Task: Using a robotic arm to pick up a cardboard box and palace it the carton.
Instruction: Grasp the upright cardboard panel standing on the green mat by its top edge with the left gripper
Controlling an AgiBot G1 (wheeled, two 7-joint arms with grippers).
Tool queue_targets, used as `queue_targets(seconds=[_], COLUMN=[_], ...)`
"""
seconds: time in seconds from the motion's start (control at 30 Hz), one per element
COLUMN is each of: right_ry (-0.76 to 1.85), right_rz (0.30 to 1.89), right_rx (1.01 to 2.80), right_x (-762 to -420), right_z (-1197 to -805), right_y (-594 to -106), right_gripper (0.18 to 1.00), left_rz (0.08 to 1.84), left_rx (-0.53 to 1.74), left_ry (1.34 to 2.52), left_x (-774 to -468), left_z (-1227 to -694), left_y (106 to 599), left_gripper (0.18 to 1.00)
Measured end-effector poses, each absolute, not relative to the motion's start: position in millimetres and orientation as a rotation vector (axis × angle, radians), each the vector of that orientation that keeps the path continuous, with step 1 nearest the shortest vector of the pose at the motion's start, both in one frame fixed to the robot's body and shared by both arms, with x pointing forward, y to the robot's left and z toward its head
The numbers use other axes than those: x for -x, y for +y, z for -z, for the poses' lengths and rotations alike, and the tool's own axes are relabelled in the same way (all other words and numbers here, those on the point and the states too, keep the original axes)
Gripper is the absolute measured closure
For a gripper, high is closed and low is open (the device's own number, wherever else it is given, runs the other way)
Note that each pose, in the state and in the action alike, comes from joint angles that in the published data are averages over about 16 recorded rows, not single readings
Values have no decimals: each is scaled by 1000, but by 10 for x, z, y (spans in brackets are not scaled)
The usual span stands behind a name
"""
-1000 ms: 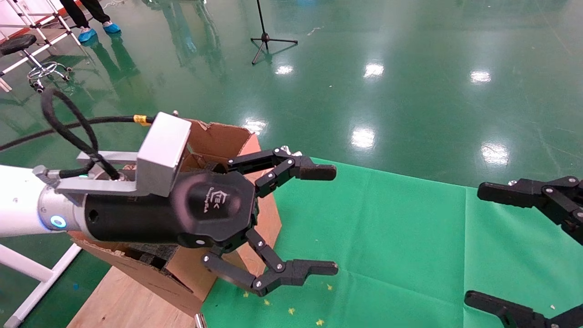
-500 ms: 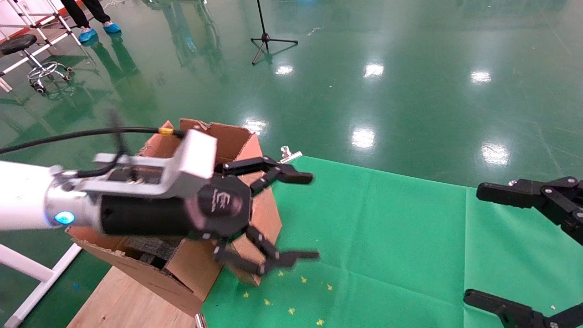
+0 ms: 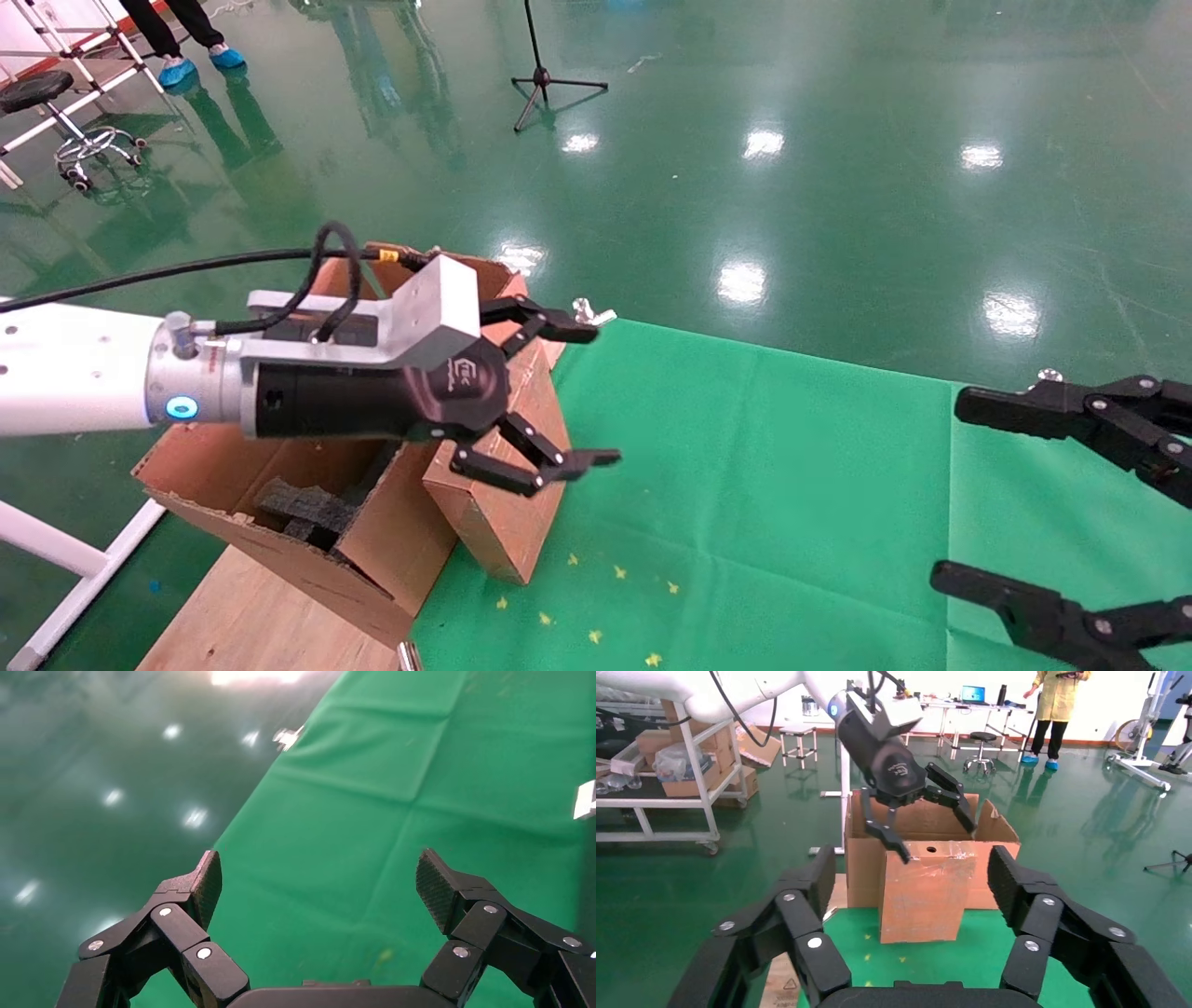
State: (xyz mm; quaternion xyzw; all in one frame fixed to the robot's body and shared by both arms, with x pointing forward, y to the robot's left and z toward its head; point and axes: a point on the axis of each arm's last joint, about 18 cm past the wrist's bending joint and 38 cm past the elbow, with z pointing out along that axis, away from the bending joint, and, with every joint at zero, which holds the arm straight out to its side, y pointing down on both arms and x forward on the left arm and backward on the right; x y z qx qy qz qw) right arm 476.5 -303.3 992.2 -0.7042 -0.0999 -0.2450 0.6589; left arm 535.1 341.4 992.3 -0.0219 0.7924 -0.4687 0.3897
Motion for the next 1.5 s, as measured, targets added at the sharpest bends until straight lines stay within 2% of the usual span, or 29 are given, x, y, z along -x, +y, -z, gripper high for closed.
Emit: queue_targets(seconds=[0.3,0.57,0.77,0.97,1.2,1.5], right_ry=[-226,-226,-226,-226,-226,-226], right_rz=[555,555,555,555,555,555], right_rx=[1594,1594,1594,1594,1594,1594], right_x=[-4765,-4766,-4766,-4766,-4766,-4766], right_z=[-9922,-9922,-9922,-9922,-9922,-9922], right_y=[-3034,-3034,-3034,-3034,-3034,-3034], right_gripper=[559,752,856,922,972,987], left_rz=[1053,1030,1009,1002,999,954], left_rx=[323,710,990,1160,1233,1258], left_ry=[2010,2022,1994,1968,1988,2035], left_x=[-5550,-5676,-5771,-5839,-5885,-5921], left_z=[-10109,-10152,-10135,-10107,-10020,-9883], left_y=[3626,3729,3731,3666,3559,3473], left_gripper=[184,184,184,184,184,184])
